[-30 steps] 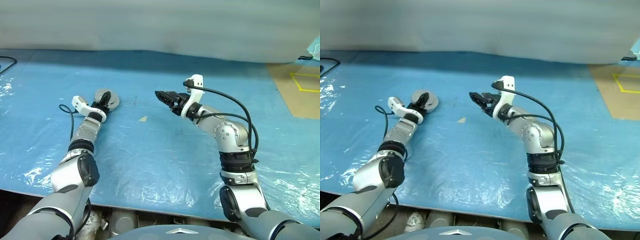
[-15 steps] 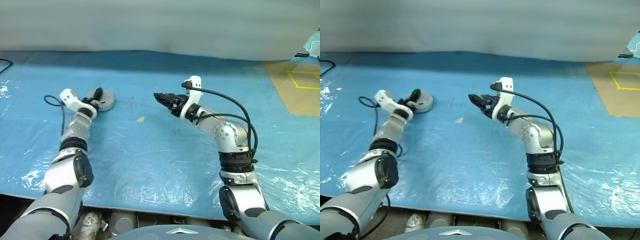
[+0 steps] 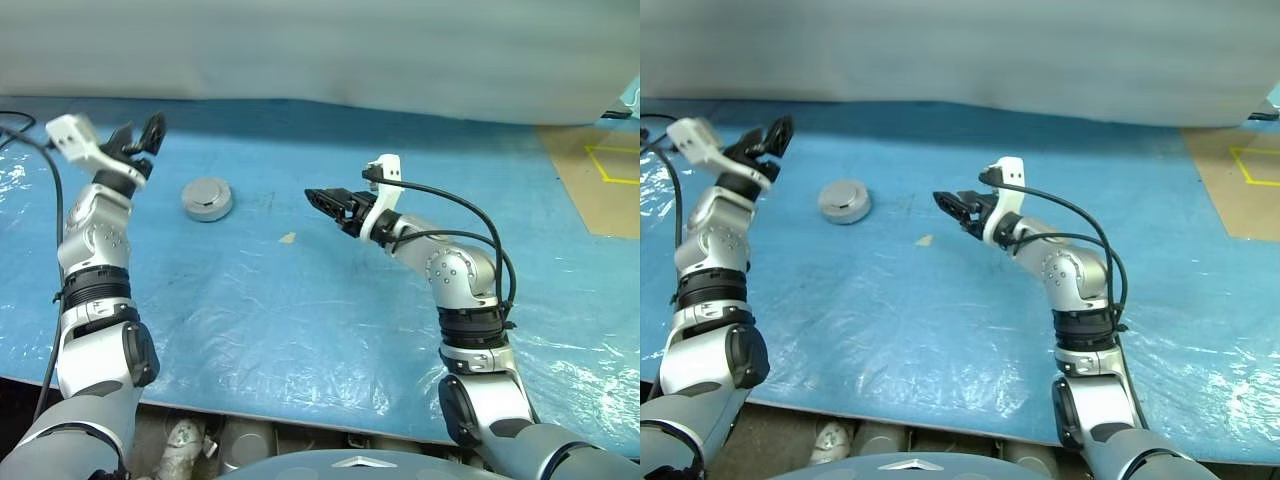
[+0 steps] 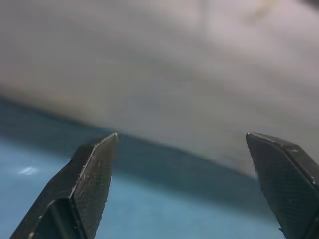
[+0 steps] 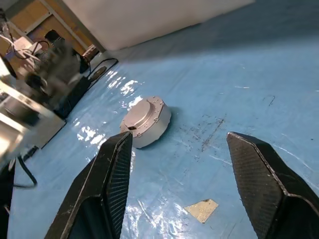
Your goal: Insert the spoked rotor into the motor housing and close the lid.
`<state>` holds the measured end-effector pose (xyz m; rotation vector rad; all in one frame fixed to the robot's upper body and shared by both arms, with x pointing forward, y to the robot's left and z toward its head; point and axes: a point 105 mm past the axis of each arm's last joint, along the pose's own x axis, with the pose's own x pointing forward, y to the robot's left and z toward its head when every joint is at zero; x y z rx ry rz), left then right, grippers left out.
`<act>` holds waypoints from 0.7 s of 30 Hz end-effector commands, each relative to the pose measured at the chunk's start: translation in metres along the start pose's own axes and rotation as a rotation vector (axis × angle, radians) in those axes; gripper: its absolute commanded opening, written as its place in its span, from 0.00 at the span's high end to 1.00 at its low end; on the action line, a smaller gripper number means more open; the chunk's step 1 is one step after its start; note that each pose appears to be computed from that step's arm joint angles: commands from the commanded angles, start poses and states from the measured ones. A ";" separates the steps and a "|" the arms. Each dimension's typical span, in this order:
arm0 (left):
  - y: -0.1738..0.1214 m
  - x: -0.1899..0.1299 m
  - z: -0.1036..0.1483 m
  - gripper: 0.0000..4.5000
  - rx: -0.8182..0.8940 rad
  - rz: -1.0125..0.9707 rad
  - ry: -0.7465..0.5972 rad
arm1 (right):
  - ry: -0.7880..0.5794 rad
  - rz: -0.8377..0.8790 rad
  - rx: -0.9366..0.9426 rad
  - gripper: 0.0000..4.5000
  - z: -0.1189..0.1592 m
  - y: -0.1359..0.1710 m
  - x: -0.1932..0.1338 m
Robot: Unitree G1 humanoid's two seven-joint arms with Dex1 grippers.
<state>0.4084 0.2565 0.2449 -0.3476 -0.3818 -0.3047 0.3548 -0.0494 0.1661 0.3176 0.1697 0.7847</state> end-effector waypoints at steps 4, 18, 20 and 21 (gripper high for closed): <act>-0.102 -0.009 -0.035 0.04 0.066 -0.411 0.136 | -0.103 -0.122 -0.277 0.30 0.015 -0.009 -0.022; -0.160 -0.066 -0.140 0.04 0.111 -0.620 0.368 | -0.021 -0.486 -0.400 0.30 -0.026 -0.058 -0.073; -0.158 -0.066 -0.142 0.04 0.160 -0.626 0.361 | -0.028 -0.498 -0.416 0.30 -0.024 -0.058 -0.075; -0.156 -0.066 -0.144 0.04 0.178 -0.628 0.361 | -0.029 -0.501 -0.421 0.30 -0.023 -0.058 -0.076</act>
